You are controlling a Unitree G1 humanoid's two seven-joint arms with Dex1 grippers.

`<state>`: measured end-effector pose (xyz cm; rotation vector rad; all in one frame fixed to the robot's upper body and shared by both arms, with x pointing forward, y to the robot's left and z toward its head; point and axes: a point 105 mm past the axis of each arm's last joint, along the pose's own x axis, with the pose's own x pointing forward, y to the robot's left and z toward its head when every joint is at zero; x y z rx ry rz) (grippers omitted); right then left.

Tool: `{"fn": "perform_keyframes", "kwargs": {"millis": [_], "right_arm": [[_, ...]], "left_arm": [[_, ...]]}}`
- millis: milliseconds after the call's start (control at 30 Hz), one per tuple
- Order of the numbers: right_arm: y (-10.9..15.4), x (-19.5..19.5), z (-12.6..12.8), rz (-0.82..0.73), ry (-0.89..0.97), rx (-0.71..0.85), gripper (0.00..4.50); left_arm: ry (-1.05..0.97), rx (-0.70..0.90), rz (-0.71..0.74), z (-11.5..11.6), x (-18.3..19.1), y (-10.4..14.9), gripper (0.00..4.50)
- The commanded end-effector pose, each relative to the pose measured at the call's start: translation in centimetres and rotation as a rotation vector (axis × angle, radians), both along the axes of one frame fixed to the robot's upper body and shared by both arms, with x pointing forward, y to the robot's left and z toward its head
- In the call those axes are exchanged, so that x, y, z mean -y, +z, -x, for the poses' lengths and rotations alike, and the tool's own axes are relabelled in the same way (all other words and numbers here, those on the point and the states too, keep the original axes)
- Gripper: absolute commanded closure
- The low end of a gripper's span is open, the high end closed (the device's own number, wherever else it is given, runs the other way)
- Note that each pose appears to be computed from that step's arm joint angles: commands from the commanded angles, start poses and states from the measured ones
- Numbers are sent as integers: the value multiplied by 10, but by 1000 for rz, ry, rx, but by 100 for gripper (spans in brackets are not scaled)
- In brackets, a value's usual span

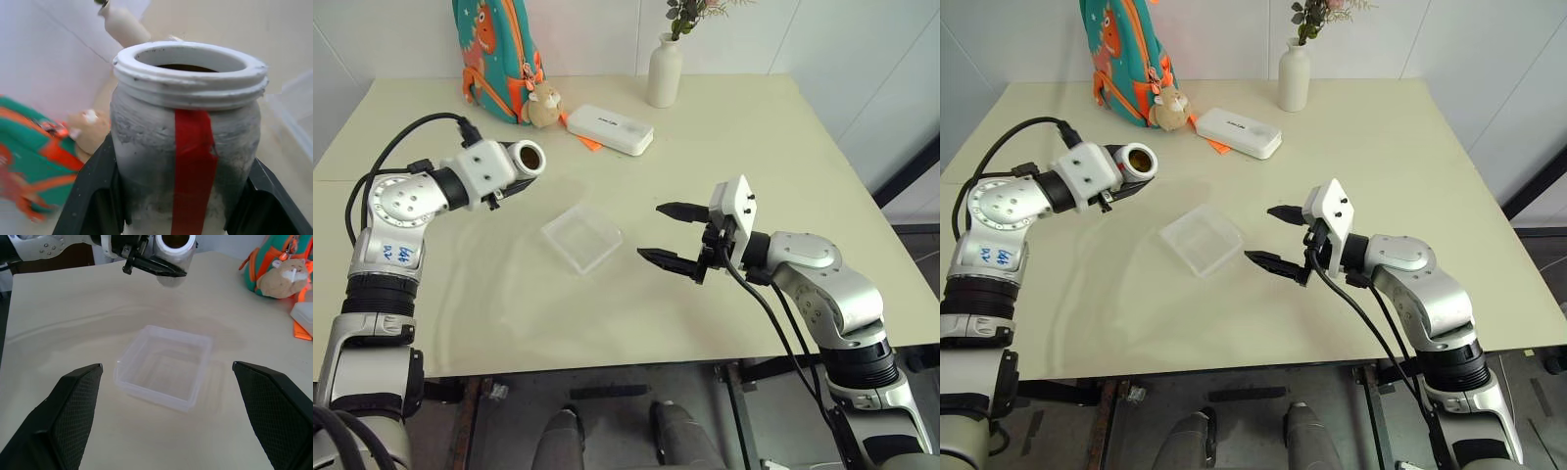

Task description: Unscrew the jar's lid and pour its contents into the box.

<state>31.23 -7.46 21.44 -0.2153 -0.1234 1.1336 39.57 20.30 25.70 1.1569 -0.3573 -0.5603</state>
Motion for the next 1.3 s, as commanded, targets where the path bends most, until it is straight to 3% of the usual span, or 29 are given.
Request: {"fn": "perform_keyframes", "kwargs": {"millis": [33, 167, 267, 433, 500, 633, 833, 867, 1067, 1167, 1300], "right_arm": [[9, 3, 3, -23, -16, 40, 3], [7, 6, 2, -27, -26, 37, 3], [8, 5, 1, -37, -31, 37, 3], [10, 2, 0, -74, -31, 39, 3], [10, 2, 1, -86, -31, 38, 3], [12, 2, 2, -127, -32, 32, 3], [13, 0, 2, -158, -31, 27, 3], [13, -1, 2, -162, -29, 28, 3], [12, -1, 2, -169, -26, 28, 3], [11, -1, 2, -166, -26, 25, 3], [10, 1, 3, -159, -27, 20, 3]], "left_arm": [[-64, 291, -290, 9, 22, 9, 253], [-146, 556, -628, 13, 41, -3, 253], [-159, 750, -770, 10, 49, 2, 253], [-191, 940, -885, 0, 61, 10, 253], [-178, 920, -920, -6, 61, 10, 253], [-220, 1075, -955, 0, 68, 17, 253], [-237, 1051, -1017, -6, 65, 17, 253], [-245, 1138, -1018, -1, 68, 22, 253], [-220, 1079, -974, -4, 63, 23, 253], [-180, 1003, -871, -4, 58, 30, 253], [-133, 802, -595, -1, 48, 37, 253]]}}
